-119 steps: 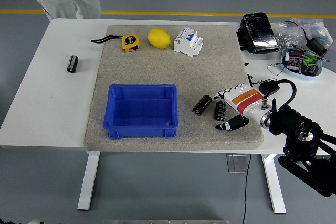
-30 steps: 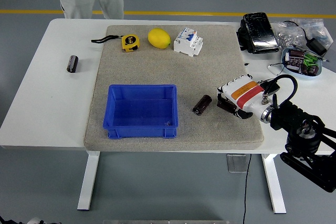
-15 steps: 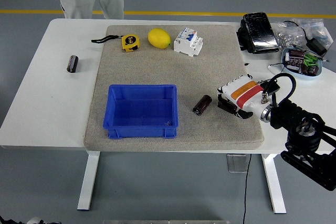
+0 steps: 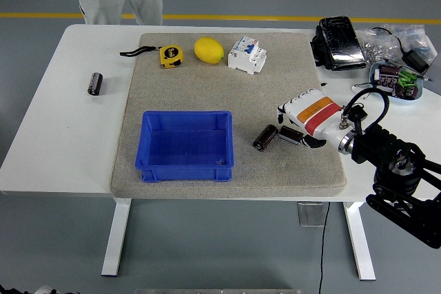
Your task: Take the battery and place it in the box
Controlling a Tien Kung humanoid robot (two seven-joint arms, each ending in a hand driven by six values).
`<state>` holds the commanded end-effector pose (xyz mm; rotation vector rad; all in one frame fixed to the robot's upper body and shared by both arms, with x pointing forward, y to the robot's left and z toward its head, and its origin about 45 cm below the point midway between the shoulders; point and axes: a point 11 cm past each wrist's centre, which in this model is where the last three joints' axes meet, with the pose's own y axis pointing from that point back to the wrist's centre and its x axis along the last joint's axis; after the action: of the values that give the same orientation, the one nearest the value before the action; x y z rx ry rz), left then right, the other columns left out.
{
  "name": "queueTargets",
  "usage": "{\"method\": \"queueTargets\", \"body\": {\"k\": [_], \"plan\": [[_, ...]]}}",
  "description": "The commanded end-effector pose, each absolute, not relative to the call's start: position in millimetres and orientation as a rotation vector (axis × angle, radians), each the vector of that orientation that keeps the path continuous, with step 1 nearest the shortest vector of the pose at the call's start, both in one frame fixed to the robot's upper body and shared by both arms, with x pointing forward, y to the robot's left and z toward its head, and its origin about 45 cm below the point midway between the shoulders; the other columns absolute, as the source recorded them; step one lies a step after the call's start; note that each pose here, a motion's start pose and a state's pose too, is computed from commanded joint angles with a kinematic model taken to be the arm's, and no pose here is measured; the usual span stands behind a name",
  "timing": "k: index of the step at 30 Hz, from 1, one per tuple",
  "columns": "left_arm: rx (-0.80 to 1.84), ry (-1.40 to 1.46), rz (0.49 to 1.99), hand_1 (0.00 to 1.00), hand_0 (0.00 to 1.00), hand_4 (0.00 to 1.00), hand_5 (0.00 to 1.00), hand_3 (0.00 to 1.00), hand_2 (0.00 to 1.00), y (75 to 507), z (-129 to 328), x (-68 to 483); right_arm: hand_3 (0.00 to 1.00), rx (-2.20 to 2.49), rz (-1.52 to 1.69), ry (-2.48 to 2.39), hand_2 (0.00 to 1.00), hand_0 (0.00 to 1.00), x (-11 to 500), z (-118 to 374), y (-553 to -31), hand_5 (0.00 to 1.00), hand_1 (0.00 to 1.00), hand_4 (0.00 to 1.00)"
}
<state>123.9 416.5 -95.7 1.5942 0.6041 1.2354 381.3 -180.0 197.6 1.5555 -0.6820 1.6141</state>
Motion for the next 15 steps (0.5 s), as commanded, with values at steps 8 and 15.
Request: {"method": "queueTargets", "body": {"k": [8,15], "plan": [[1.593,0.605,1.235,0.728,0.735,0.649,0.528,0.641,0.801,416,-96,124,0.547,1.534,1.584,-0.531,0.518,0.262,386,191,-180,0.143,0.432,0.836],[1.594,0.605,1.231,0.730,0.735,0.649,0.528,0.641,0.801,415,-96,124,0.588,1.535,1.641,-0.400,0.604,0.361,383,192,-170,0.161,0.512,0.867]]}}
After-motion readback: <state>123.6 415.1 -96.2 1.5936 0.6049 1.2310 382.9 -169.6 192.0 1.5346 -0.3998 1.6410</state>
